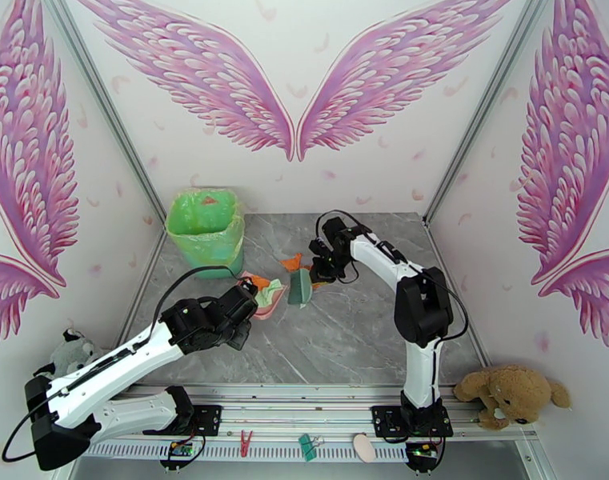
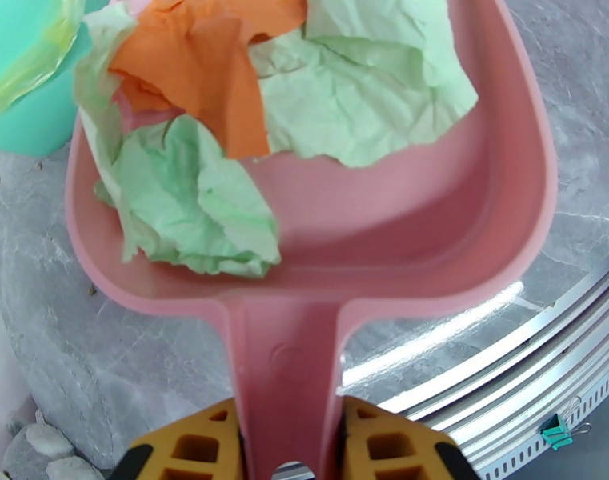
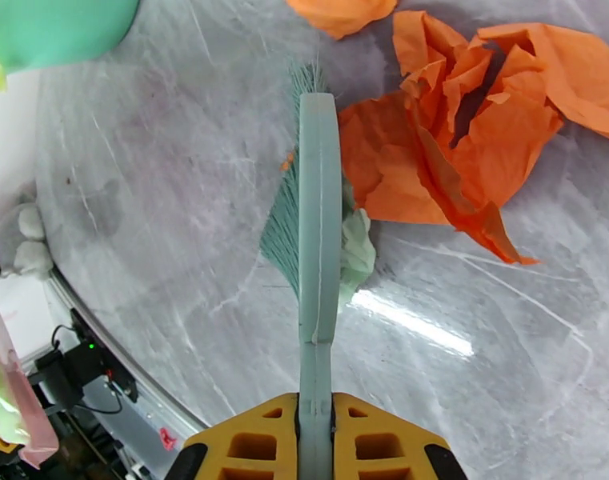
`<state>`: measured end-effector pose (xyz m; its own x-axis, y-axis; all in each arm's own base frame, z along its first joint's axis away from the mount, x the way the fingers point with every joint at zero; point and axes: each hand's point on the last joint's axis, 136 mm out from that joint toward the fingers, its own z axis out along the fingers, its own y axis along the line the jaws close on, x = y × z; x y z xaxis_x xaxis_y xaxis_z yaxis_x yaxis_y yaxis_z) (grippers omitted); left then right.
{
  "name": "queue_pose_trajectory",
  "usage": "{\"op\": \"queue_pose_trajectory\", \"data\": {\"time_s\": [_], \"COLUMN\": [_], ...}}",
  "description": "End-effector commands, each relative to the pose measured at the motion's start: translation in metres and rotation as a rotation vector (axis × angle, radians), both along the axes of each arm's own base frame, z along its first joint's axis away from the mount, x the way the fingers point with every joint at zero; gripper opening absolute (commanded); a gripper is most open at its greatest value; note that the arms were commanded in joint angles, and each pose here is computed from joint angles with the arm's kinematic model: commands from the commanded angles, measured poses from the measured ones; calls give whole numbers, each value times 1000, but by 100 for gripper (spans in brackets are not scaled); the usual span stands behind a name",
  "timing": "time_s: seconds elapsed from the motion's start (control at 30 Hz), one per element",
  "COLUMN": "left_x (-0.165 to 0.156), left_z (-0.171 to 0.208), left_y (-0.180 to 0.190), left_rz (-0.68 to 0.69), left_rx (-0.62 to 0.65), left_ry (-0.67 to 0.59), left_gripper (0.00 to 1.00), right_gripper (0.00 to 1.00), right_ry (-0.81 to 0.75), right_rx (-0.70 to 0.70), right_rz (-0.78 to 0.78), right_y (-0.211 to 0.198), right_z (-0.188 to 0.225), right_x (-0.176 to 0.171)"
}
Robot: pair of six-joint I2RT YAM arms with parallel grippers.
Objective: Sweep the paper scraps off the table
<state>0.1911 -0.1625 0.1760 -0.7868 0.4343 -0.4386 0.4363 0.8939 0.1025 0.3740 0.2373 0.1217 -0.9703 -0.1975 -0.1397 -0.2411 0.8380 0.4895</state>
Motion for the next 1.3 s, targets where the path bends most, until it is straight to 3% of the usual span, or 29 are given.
{"op": "queue_pose_trajectory", "data": {"time_s": [0.0,0.23,0.4,0.53,0.63,0.77,1.03,1.27], "left_x": [14,38,41,51,54,64,76,80], "left_z": [6,-17,-31,-25,-19,-31,-65,-83], "left_y": [-14,-18,-30,-24,-18,-2,-2,11], "left_rz": [-90,-176,-339,-372,-417,-460,-510,-508], "left_rx": [-2,-6,-33,-18,-13,105,116,128], "left_ry": [-43,24,77,4,-58,-99,15,112], "left_gripper": [0,0,0,0,0,0,0,0], "right_gripper": [0,0,0,0,0,0,0,0], "right_ry": [-48,-92,-36,-17,-2,24,55,53], "right_rx": [130,353,424,412,386,344,258,198], "right_rz": [-37,-223,-340,-355,-355,-360,-364,-375], "right_y": [3,22,43,59,64,63,47,13], "right_z": [44,84,66,50,36,9,-35,-50], "right_x": [4,64,113,131,135,135,125,116]}}
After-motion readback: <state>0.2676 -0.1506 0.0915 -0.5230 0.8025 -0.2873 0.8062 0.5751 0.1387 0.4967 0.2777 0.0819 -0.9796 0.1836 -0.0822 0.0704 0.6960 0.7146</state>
